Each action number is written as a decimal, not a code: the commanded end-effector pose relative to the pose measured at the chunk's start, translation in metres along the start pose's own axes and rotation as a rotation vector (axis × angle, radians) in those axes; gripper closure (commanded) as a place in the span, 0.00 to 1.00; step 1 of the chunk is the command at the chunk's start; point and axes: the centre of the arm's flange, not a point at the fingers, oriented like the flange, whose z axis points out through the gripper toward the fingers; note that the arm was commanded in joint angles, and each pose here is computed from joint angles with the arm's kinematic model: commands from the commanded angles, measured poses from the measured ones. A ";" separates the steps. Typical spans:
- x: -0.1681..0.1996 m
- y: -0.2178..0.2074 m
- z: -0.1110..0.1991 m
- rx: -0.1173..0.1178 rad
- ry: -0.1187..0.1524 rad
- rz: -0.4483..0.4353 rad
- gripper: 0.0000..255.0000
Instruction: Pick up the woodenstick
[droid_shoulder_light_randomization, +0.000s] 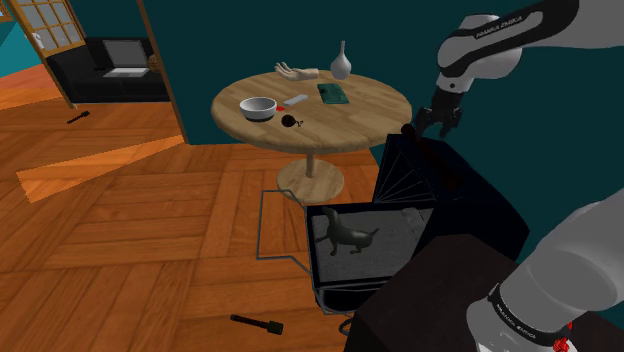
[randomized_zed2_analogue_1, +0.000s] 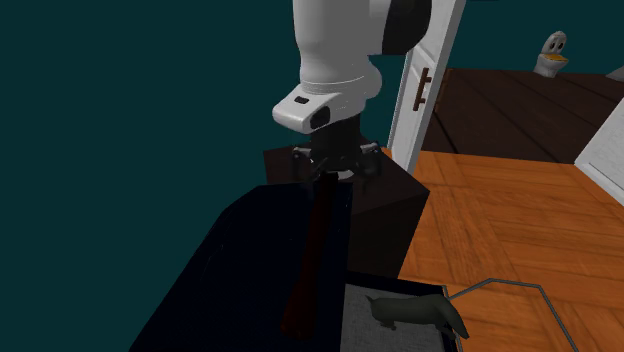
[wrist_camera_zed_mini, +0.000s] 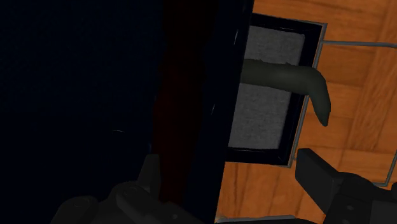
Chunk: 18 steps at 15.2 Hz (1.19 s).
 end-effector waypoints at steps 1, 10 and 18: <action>0.012 0.016 0.018 0.005 -0.010 0.025 0.00; 0.025 0.040 0.070 0.012 -0.022 0.053 0.00; 0.025 0.041 0.078 0.012 -0.022 0.053 1.00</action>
